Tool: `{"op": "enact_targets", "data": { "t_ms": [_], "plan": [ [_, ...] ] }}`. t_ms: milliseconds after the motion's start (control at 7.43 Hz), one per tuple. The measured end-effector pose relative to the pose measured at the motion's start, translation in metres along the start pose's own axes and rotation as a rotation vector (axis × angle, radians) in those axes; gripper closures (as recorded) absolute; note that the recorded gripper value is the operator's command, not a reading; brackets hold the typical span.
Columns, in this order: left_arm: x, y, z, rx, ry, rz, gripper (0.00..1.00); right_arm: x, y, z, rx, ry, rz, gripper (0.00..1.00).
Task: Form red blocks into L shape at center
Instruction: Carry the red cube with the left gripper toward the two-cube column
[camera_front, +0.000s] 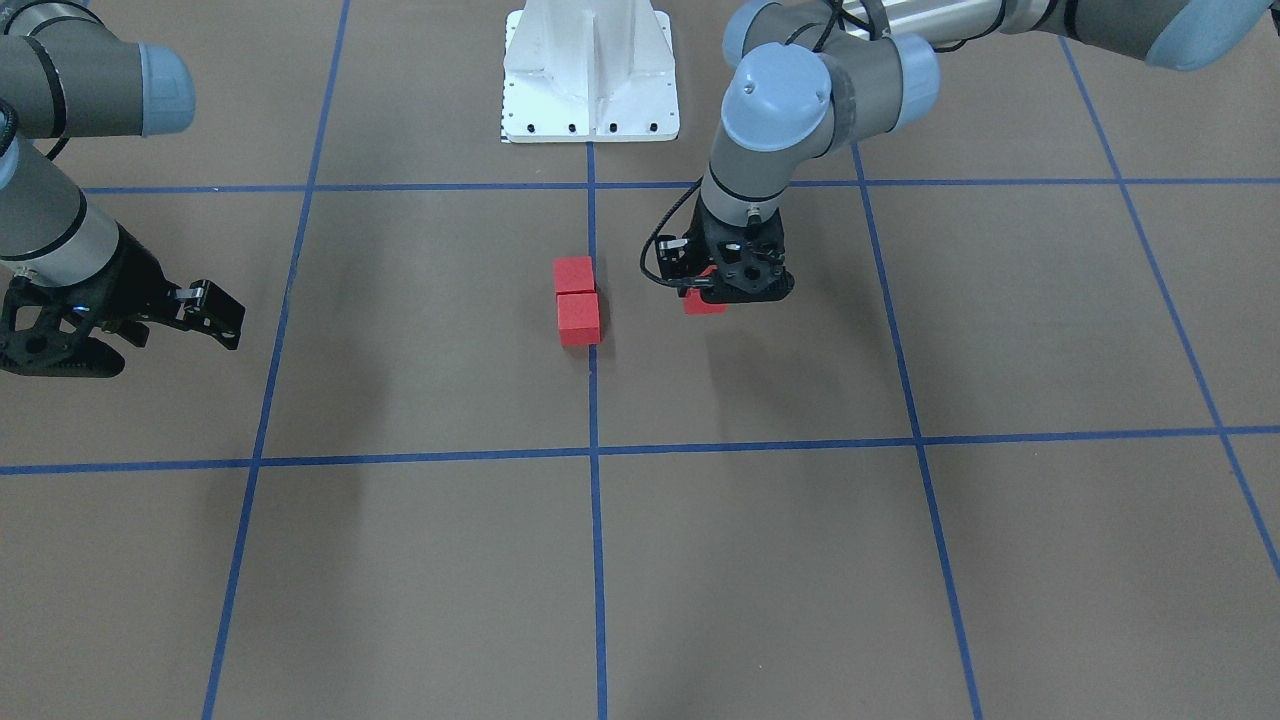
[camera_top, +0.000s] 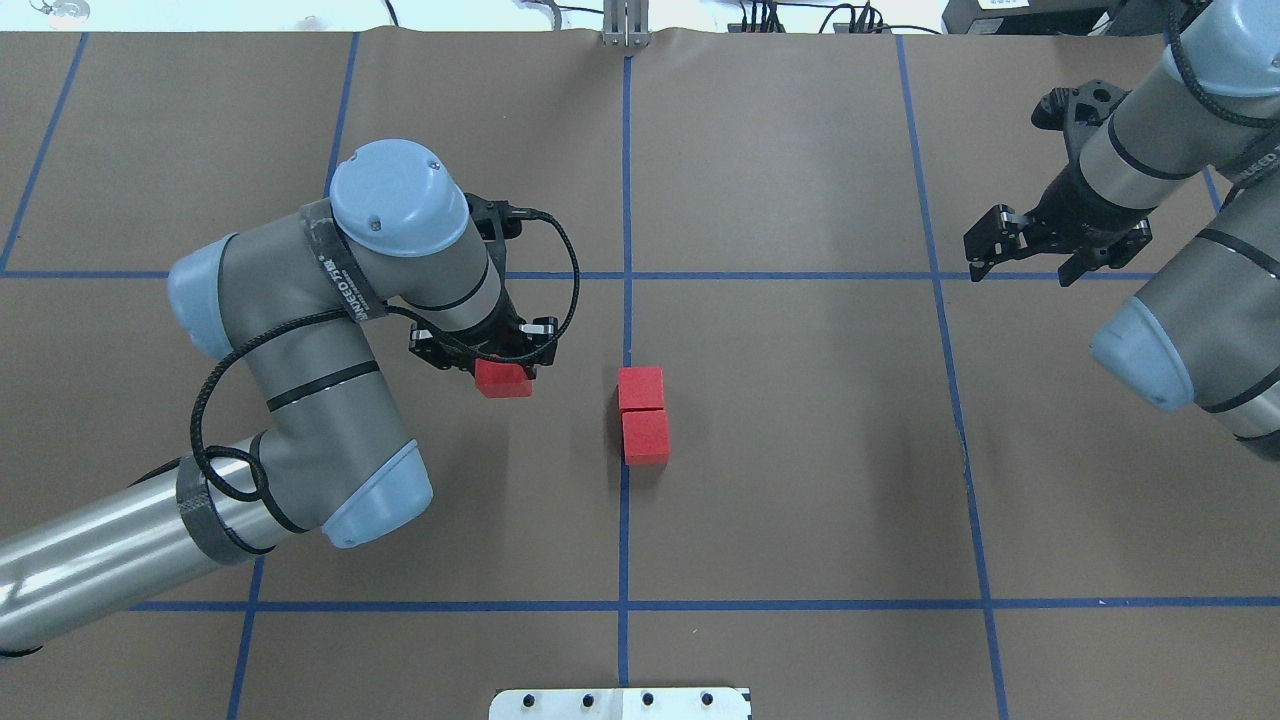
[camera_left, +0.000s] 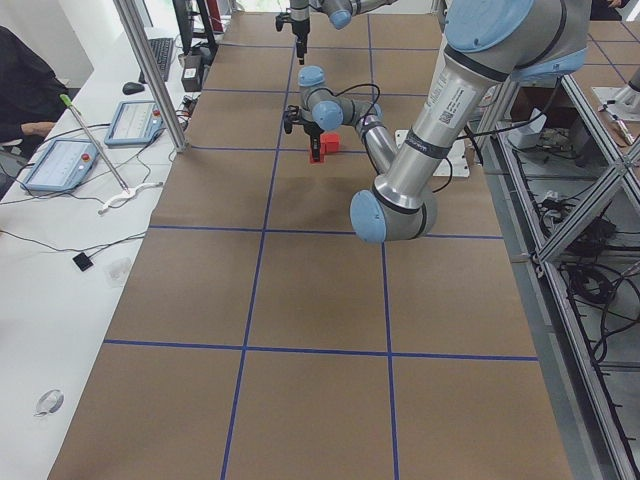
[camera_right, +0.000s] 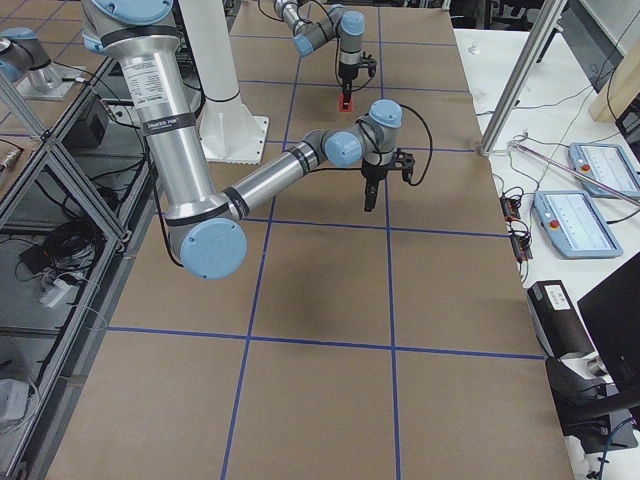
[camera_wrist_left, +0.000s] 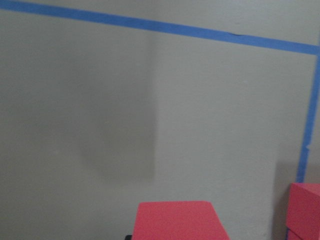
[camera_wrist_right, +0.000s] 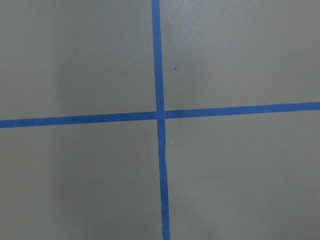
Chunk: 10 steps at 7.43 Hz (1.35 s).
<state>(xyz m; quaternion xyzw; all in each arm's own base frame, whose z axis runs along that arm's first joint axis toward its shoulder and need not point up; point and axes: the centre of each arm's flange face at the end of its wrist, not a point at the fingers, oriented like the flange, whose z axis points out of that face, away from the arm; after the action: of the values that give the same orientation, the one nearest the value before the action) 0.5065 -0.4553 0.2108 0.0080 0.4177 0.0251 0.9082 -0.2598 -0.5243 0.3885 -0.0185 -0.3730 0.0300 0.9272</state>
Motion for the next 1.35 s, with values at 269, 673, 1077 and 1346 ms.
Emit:
{"op": "enact_targets", "data": {
  "t_ms": [269, 673, 1077, 1346],
  "plan": [
    [0.015, -0.004, -0.007, 0.013, 0.010, 0.302, 1.00, 0.002, 0.000, 0.000, 0.002, 0.003, 0.003, 0.00],
    [0.054, -0.009, -0.009, 0.045, 0.006, 0.685, 1.00, 0.009, -0.001, -0.002, 0.005, 0.006, 0.013, 0.00],
    [0.060, -0.008, -0.003, 0.104, -0.078, 0.943, 1.00, 0.012, -0.001, 0.002, 0.000, 0.011, 0.019, 0.00],
    [0.066, 0.002, 0.009, 0.133, -0.158, 1.083, 1.00, 0.014, 0.000, 0.003, -0.002, 0.013, 0.020, 0.00]
  ]
}}
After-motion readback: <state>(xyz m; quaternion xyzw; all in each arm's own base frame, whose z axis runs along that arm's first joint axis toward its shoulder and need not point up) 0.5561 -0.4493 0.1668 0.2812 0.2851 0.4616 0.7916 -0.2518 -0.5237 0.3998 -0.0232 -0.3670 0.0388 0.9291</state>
